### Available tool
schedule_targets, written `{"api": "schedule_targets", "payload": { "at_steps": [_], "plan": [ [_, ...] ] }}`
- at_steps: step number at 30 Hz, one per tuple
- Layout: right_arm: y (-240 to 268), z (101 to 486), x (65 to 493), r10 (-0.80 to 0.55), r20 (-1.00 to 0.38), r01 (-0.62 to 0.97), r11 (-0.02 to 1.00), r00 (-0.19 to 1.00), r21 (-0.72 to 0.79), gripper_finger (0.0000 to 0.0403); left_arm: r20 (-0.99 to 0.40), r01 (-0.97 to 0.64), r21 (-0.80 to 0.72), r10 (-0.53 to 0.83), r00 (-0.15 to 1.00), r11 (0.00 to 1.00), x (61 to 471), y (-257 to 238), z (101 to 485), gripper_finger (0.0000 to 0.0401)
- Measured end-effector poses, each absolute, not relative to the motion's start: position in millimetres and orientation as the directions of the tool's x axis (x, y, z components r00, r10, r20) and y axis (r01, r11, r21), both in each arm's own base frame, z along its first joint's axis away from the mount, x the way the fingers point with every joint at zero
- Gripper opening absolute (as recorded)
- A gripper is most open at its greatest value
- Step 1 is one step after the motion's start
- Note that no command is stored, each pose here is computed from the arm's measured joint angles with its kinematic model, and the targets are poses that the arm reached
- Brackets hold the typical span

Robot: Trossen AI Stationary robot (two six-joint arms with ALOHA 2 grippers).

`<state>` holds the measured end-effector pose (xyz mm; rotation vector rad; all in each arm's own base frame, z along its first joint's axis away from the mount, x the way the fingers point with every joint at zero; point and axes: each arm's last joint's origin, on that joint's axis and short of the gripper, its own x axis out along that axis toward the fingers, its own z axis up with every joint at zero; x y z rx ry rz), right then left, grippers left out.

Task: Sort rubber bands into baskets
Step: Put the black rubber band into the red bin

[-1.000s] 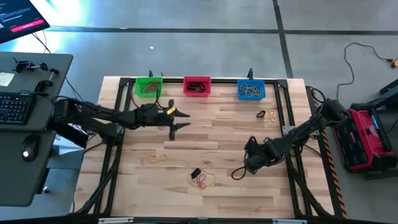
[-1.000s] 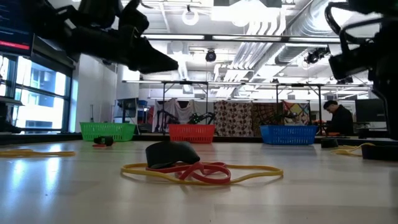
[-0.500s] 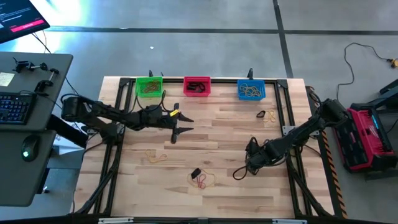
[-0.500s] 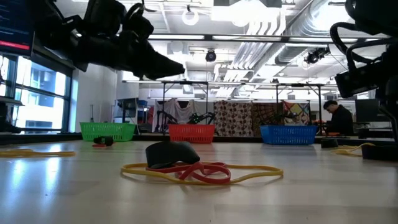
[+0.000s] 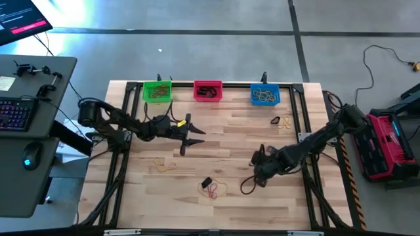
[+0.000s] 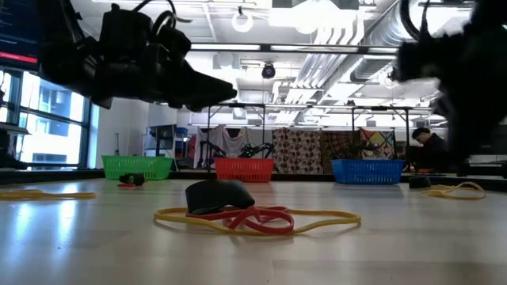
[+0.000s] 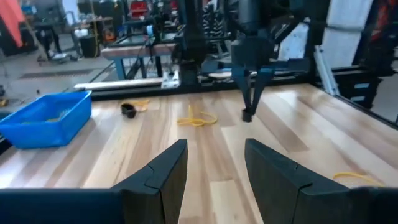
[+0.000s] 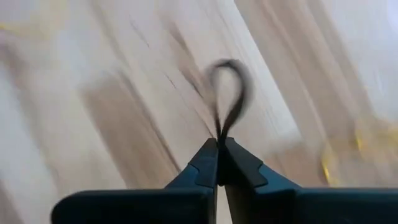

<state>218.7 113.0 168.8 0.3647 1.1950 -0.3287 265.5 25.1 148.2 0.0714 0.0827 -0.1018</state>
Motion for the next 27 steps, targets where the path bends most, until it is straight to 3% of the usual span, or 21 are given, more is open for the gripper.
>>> {"api": "schedule_targets", "payload": {
  "at_steps": [5, 10, 18, 27],
  "plan": [
    [107.0, 179.0, 243.1, -0.082, -0.843, 0.312, 0.944, 0.532, 0.105, 0.0002, -0.022, 0.123, 0.101, -0.122, 0.992, 0.987, 266.3, 18.9, 154.5, 0.0152],
    [89.2, 189.3, 264.1, -0.238, -0.692, 0.326, 0.945, 0.681, -0.005, 0.0002, -0.001, 0.120, 0.099, -0.121, 0.993, 0.988, 266.3, 19.0, 156.6, 0.0152],
    [37.2, 201.7, 290.2, -0.358, -0.544, 0.409, 0.912, 0.759, -0.030, 0.0001, -0.001, 0.082, 0.098, -0.082, 0.997, 0.992, 266.4, 20.3, 156.6, 0.0152],
    [-39.6, 219.1, 302.4, -0.401, -0.486, 0.454, 0.891, 0.777, -0.010, 0.0000, 0.008, -0.003, 0.105, 0.003, 1.000, 0.994, 266.1, 22.7, 158.9, 0.0152]
  ]
}}
